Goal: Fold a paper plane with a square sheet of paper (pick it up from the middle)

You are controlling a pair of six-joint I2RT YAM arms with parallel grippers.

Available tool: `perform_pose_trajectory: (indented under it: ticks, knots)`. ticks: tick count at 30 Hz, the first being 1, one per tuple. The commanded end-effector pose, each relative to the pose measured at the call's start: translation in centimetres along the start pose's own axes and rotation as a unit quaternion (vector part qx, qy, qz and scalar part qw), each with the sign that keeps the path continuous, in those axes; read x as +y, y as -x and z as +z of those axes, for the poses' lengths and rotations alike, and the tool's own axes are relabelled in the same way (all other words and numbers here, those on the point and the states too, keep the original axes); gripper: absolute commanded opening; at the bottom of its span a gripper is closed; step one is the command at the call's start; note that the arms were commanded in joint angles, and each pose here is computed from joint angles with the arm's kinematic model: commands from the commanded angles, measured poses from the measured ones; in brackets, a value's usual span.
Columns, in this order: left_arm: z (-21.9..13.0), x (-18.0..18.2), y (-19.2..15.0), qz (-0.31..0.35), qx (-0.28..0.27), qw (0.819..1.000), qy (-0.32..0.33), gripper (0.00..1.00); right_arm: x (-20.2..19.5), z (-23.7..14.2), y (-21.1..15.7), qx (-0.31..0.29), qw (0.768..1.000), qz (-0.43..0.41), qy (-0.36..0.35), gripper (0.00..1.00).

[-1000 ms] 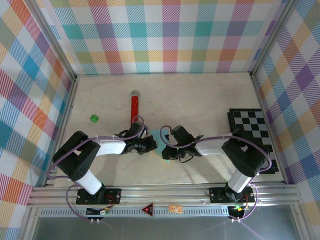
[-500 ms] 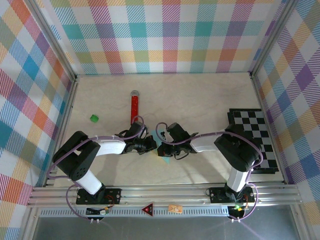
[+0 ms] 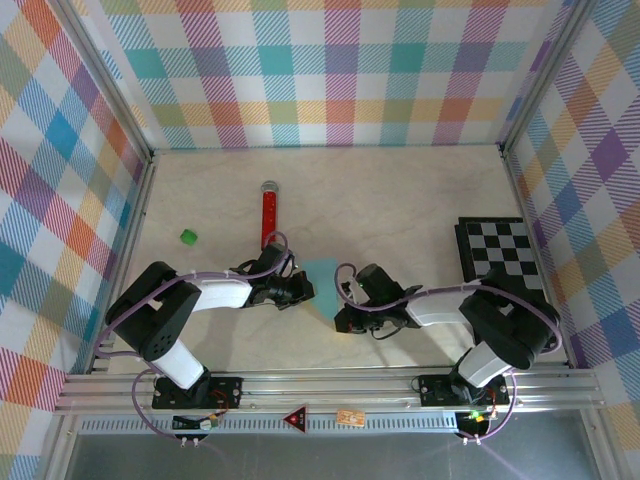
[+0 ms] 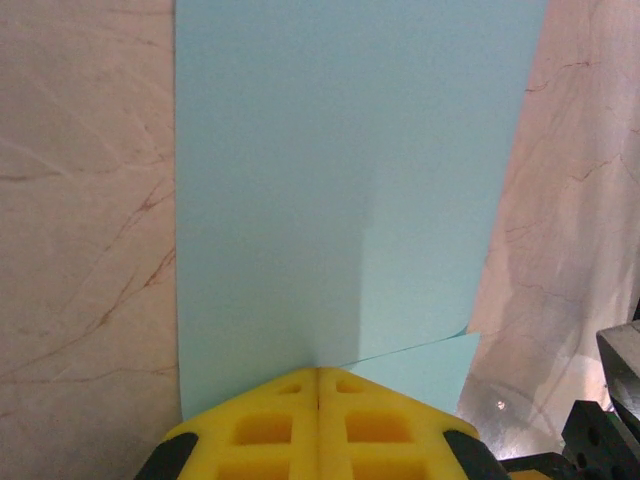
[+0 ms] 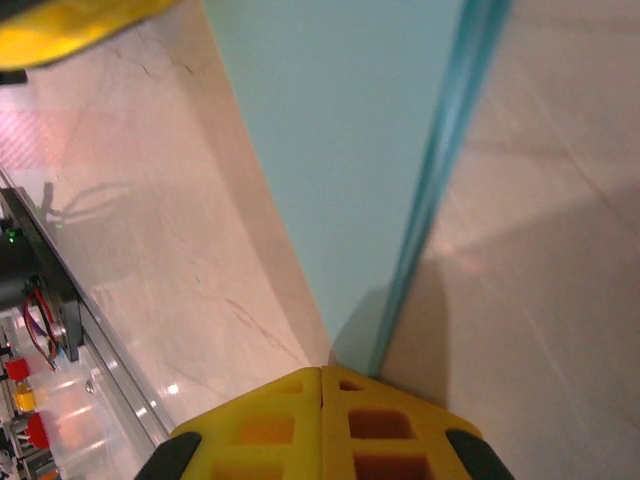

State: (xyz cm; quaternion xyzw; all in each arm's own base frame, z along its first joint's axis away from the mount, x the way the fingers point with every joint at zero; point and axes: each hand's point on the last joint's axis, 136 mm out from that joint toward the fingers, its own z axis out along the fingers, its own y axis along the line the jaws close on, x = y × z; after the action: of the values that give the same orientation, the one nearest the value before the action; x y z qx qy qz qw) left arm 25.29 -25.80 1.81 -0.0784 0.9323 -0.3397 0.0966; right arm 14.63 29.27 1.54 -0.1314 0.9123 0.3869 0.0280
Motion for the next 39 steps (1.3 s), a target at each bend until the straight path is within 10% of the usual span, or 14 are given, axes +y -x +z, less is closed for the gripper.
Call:
perform_pose_trajectory:
  ticks: [1, 10, 25, 39]
  knots:
    - [0.2, 3.8, -1.3, -0.02, 0.019, 0.997, 0.068, 0.0, 1.0, -1.2, -0.1, 0.006, 1.0, -0.003, 0.004, 0.02]
    - [-0.3, 2.9, -0.7, -0.013, 0.009, 0.998, 0.059, 0.01, 3.7, -0.2, 5.6, -0.035, 0.999, -0.023, 0.019, 0.03]
    - [-4.0, -3.7, 1.7, 0.033, -0.067, 0.997, -0.033, 0.12, -1.5, 1.7, 1.4, 0.017, 0.998, 0.046, -0.026, 0.0]
    - [0.1, -1.9, -3.3, -0.012, 0.004, 0.999, -0.04, 0.03, -1.7, 2.0, 1.5, 0.021, 0.998, 0.05, -0.034, 0.0]
